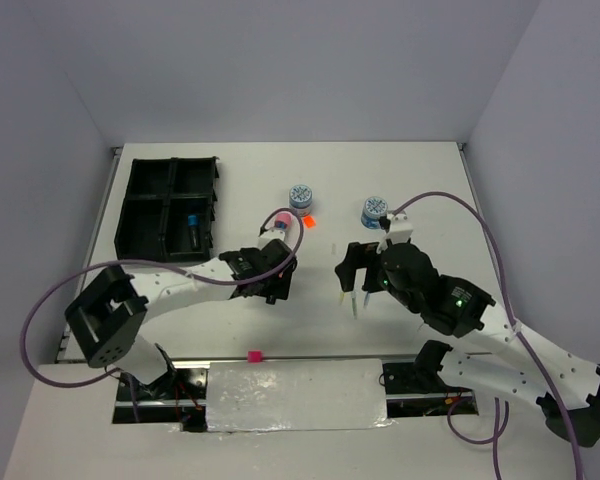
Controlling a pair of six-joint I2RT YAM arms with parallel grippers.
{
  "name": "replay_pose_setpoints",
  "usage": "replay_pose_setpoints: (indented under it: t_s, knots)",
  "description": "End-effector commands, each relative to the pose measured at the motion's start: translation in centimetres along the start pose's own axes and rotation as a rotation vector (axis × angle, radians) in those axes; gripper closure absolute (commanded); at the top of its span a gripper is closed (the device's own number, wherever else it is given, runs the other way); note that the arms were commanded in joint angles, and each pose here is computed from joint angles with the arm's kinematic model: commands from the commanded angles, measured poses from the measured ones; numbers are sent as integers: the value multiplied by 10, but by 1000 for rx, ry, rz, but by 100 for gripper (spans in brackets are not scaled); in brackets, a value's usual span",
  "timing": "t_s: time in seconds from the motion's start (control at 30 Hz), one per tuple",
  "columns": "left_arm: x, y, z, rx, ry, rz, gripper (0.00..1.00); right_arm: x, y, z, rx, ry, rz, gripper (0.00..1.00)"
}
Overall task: Sort the stationery into containers
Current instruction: Pick up the pen from the center of the board.
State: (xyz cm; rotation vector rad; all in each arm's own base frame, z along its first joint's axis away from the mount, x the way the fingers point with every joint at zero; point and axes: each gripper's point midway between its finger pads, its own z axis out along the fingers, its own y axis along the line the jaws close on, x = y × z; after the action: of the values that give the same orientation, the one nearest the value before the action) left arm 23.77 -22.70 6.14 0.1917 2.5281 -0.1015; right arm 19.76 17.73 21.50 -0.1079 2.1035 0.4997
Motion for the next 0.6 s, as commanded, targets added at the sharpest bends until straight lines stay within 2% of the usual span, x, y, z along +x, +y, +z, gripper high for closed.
replay_pose_setpoints:
  t_s: [0.0, 0.13, 0.2, 0.37, 0.4, 0.43, 0.5, 0.57]
  knots:
    - [-27, -21, 10, 34, -68, -15, 12, -4, -4, -8, -1, -19, 5, 0]
    - [-17, -21, 30, 6, -36, 5, 16, -3, -5, -9, -4, -15, -3, 0]
    - [-11, -20, 38, 13, -21, 8, 24, -5, -5, -12, -12, -23, -6, 0]
    - [-7, -20, 51, 19, -8, -10, 30, -10, -3, -16, -30, -38, -14, 0]
    - [-3, -17, 53, 13, 3, -12, 35, -12, -2, -17, -34, -41, -13, 0]
    - [0, -17, 55, 15, 10, -14, 36, -12, -2, -18, -34, -41, -16, 0]
    - [10, -12, 59, 3, 32, -20, 46, -13, -2, -19, -34, -41, -17, 0]
    - [22, -6, 61, -16, 57, -25, 47, -16, -1, -20, -37, -49, -16, 0]
